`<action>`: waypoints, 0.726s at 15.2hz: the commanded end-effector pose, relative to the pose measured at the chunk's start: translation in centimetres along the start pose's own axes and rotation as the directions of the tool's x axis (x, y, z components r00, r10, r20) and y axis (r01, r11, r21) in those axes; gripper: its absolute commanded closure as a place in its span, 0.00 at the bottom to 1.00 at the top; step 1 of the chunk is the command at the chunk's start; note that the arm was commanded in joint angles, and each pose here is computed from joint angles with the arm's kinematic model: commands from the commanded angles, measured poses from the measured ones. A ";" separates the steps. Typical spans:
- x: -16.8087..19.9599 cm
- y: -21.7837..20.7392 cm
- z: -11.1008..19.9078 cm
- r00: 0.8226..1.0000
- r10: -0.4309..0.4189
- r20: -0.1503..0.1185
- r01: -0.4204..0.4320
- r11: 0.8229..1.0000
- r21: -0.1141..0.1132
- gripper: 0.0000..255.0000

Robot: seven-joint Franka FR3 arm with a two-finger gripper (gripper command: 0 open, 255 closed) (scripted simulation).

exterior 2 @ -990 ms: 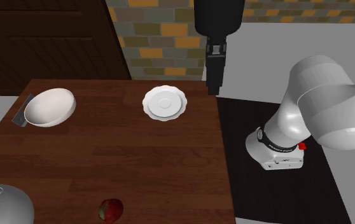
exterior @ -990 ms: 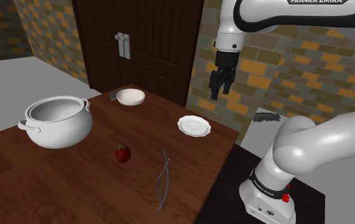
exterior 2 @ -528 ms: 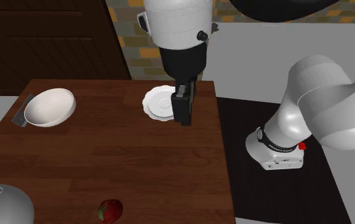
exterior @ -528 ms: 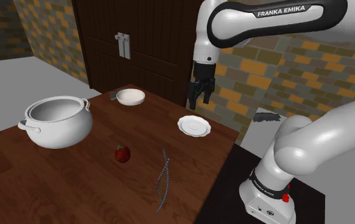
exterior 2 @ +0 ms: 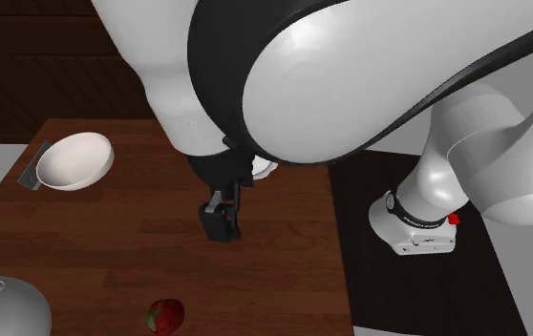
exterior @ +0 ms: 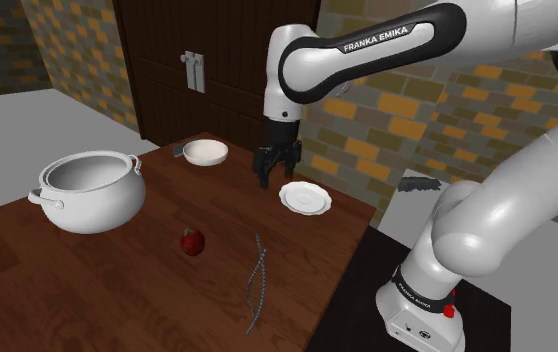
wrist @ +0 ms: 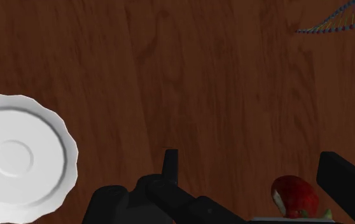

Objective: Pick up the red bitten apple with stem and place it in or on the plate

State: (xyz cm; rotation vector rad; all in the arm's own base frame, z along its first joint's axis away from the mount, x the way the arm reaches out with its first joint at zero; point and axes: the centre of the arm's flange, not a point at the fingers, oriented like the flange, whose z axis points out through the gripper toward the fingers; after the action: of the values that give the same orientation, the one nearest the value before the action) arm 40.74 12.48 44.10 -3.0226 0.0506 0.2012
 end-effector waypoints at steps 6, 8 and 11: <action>5.9 -5.6 4.5 1.000 0.001 -0.009 -0.001 1.000 0.021 0.00; 7.5 -7.1 5.7 1.000 0.001 -0.011 -0.001 1.000 0.027 0.00; 10.0 -9.4 7.6 1.000 0.001 -0.014 -0.001 0.999 0.035 0.00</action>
State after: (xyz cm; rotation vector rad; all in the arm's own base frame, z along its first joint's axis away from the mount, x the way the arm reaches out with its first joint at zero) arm 49.23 21.65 37.16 -2.9926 0.0552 0.1788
